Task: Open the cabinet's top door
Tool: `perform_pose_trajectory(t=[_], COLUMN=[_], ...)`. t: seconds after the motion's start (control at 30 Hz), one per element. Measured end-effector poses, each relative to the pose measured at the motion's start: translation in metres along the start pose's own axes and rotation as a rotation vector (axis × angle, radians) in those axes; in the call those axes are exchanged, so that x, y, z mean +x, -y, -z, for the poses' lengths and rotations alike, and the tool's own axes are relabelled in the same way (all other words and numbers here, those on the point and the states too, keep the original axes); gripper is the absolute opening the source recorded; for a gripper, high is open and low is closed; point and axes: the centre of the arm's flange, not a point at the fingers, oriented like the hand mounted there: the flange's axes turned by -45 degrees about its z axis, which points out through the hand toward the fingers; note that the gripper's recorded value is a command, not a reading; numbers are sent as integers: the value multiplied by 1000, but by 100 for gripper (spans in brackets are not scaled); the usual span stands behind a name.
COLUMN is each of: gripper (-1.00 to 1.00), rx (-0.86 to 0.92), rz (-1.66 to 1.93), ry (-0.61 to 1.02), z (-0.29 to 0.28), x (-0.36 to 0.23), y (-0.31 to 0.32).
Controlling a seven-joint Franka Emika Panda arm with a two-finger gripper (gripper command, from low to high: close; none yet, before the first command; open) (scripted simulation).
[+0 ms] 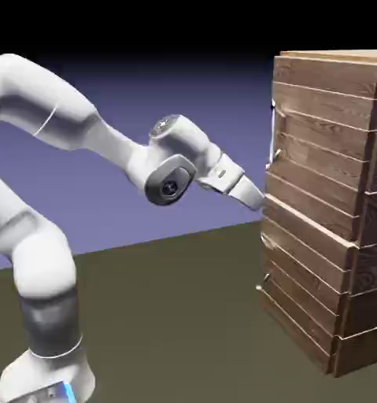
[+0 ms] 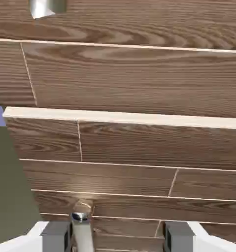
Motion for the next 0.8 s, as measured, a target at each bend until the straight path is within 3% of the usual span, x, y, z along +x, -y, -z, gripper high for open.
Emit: perform_pose_trajectory(t=[0.8], gripper=[0], rx=[-33], rz=[-176], ry=[-303], z=[99], x=[45], y=[-17])
